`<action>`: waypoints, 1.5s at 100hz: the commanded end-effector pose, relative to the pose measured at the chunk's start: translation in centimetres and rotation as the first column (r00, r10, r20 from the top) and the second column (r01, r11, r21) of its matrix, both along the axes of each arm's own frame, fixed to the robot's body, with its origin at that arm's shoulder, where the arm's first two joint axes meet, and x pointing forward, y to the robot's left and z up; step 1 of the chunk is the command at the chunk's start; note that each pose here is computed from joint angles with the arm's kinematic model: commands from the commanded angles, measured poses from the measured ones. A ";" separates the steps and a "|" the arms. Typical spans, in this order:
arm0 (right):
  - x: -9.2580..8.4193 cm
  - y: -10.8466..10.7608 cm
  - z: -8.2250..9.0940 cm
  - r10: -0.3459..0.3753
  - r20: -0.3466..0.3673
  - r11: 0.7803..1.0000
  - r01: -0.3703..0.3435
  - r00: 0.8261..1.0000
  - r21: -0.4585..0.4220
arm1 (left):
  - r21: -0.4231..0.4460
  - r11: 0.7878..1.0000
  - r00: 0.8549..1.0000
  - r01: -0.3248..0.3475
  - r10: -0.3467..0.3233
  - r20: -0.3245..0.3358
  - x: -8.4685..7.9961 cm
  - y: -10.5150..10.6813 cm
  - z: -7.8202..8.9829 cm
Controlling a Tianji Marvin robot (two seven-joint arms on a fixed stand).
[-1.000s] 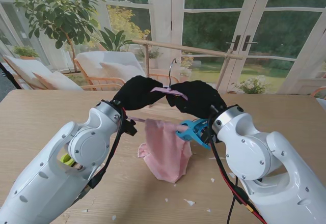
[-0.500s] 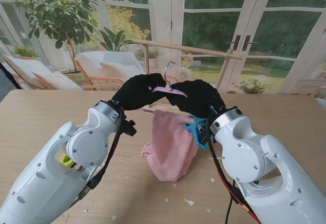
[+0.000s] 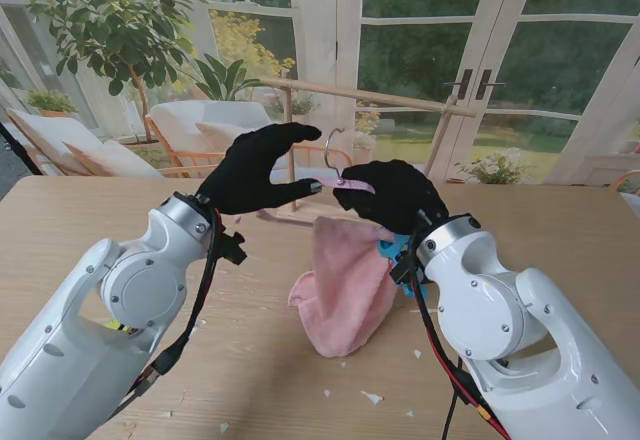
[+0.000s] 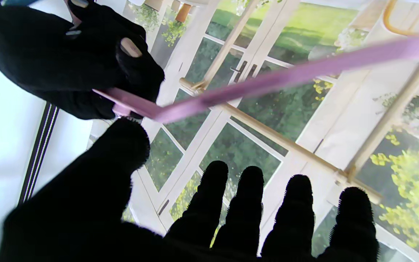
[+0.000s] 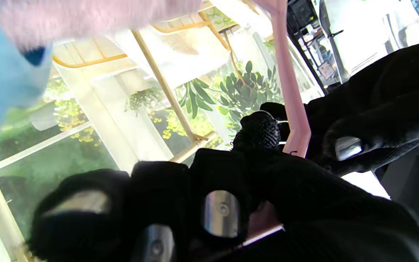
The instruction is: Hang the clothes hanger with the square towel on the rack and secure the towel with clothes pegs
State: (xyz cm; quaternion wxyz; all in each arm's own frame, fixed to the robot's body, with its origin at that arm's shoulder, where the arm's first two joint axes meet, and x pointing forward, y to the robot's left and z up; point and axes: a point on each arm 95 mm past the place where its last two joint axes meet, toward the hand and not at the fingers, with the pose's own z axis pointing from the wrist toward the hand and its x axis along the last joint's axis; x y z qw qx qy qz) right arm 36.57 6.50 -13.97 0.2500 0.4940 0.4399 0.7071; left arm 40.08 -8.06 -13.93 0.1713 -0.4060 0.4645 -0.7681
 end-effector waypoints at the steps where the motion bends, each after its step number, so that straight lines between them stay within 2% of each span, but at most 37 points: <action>1: -0.3 0.1 0.0 0.000 -0.013 1.000 0.000 1.000 0.013 | 0.012 1.000 1.000 -0.006 0.006 -0.008 -0.2 0.8 0.1; 20: -0.6 -0.6 0.1 -0.017 -0.023 1.000 0.018 1.000 0.025 | 0.042 0.996 0.996 -0.084 0.084 0.000 -0.4 4.1 -0.2; 42: -1.0 -1.2 0.2 -0.023 -0.046 0.998 0.026 0.999 0.065 | 0.073 0.981 0.983 -0.181 0.181 0.013 -0.2 8.5 -1.9; 51: -1.0 -1.3 0.3 -0.027 -0.046 0.997 0.030 0.999 0.069 | 0.132 0.965 0.974 -0.227 0.226 0.020 -0.5 10.5 -3.0; 63: -1.1 -1.7 0.7 -0.038 -0.043 0.995 0.042 0.998 0.085 | 0.204 0.933 0.954 -0.296 0.298 0.024 -1.5 13.2 -4.6; 73: -1.2 -1.9 1.1 -0.047 -0.036 0.995 0.050 0.998 0.090 | 0.252 0.900 0.932 -0.356 0.360 0.033 -2.6 15.4 -6.0; 80: -1.4 -2.0 1.4 -0.050 -0.031 0.994 0.053 0.998 0.094 | 0.300 0.869 0.916 -0.395 0.397 0.056 -3.6 16.9 -7.1; 90: -1.5 -2.0 1.7 -0.055 -0.025 0.993 0.058 0.998 0.102 | 0.375 0.810 0.887 -0.451 0.454 0.084 -5.3 18.8 -8.7; 111: -1.9 -2.0 1.9 -0.054 -0.020 0.991 0.056 0.998 0.118 | 0.452 0.701 0.817 -0.551 0.563 0.122 -8.8 21.8 -12.9; 121: -2.0 -2.0 2.0 -0.053 -0.020 0.991 0.055 0.998 0.122 | 0.477 0.665 0.785 -0.575 0.612 0.094 -10.2 22.9 -14.7; 136: -2.3 -2.1 2.1 -0.056 -0.019 0.991 0.058 0.998 0.119 | 0.538 0.598 0.735 -0.594 0.675 0.061 -12.4 24.8 -16.8; 144: -2.4 -2.1 2.1 -0.057 -0.020 0.991 0.059 0.998 0.121 | 0.557 0.578 0.710 -0.597 0.703 0.031 -13.5 25.7 -17.4; 150: -2.3 -2.0 2.1 -0.056 -0.021 0.991 0.058 0.998 0.121 | 0.578 0.573 0.692 -0.581 0.722 -0.019 -14.2 26.3 -17.9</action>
